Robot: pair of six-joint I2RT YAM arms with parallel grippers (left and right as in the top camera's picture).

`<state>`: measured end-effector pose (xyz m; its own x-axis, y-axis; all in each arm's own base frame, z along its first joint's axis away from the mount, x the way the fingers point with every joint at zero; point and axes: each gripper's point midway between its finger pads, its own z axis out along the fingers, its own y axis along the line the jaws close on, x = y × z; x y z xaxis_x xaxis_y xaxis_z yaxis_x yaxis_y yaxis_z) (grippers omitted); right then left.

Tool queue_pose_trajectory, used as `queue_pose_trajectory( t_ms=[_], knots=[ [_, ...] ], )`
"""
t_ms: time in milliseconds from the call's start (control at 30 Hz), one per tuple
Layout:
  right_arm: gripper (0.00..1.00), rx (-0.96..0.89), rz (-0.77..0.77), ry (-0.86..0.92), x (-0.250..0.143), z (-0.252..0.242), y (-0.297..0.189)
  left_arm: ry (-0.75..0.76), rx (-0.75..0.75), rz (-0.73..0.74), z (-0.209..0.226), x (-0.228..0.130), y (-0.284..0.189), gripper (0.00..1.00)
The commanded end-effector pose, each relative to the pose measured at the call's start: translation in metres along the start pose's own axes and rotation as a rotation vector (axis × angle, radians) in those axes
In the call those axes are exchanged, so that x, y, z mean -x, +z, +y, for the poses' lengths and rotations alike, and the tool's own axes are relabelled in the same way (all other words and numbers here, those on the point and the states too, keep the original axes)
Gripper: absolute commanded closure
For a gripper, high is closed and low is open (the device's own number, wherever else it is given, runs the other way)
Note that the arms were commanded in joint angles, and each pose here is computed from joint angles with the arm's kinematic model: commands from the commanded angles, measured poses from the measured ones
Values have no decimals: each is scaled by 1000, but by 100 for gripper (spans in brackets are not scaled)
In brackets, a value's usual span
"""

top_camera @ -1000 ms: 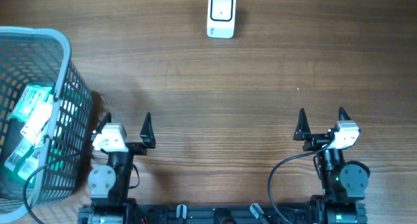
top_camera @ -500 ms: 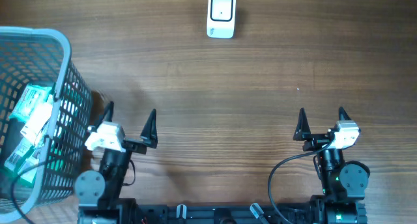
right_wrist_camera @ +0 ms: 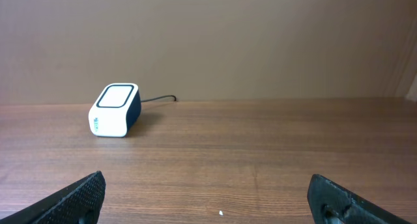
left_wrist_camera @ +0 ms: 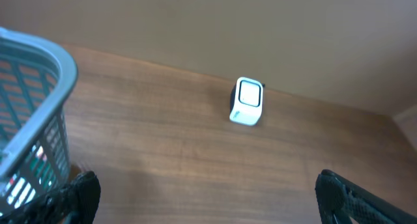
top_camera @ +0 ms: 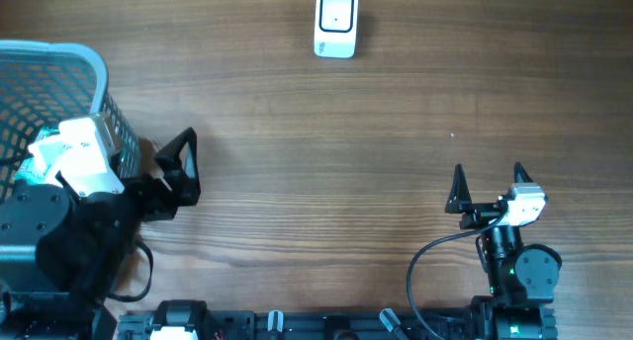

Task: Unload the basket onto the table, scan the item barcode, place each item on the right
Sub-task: 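Reach the left gripper into the basket and grasp the green-capped seasoning jar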

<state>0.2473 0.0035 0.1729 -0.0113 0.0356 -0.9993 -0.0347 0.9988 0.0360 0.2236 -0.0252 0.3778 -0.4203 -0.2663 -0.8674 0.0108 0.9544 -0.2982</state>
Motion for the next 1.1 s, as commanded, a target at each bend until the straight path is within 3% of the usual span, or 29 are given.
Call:
queue_pose_trajectory(
  t_ms=[0, 167, 333, 433, 533, 733, 833, 1067],
  knots=[
    [0, -12, -10, -10, 2, -2, 0, -14, -25, 11, -5, 1, 2, 0],
    [0, -12, -10, -9, 2, -2, 0, -98, 71, -47, 11, 17, 6, 0],
    [0, -12, -10, -9, 2, -2, 0, -333, 415, -208, 71, 63, -12, 0],
    [1, -12, -10, -10, 2, -2, 0, -450, 601, -187, 111, 66, -17, 0],
    [0, -12, -10, -10, 2, -2, 0, -665, 885, -64, 187, 30, -23, 0],
    [0, -12, -10, -10, 2, -2, 0, -1089, 1070, 201, 263, -51, -47, 0],
    [0, -12, -10, -10, 2, -2, 0, -1152, 1102, 335, 277, -90, -34, 0],
    [0, -12, -10, -10, 2, -2, 0, -1199, 1096, 479, 294, -182, 2, 0]
  ],
)
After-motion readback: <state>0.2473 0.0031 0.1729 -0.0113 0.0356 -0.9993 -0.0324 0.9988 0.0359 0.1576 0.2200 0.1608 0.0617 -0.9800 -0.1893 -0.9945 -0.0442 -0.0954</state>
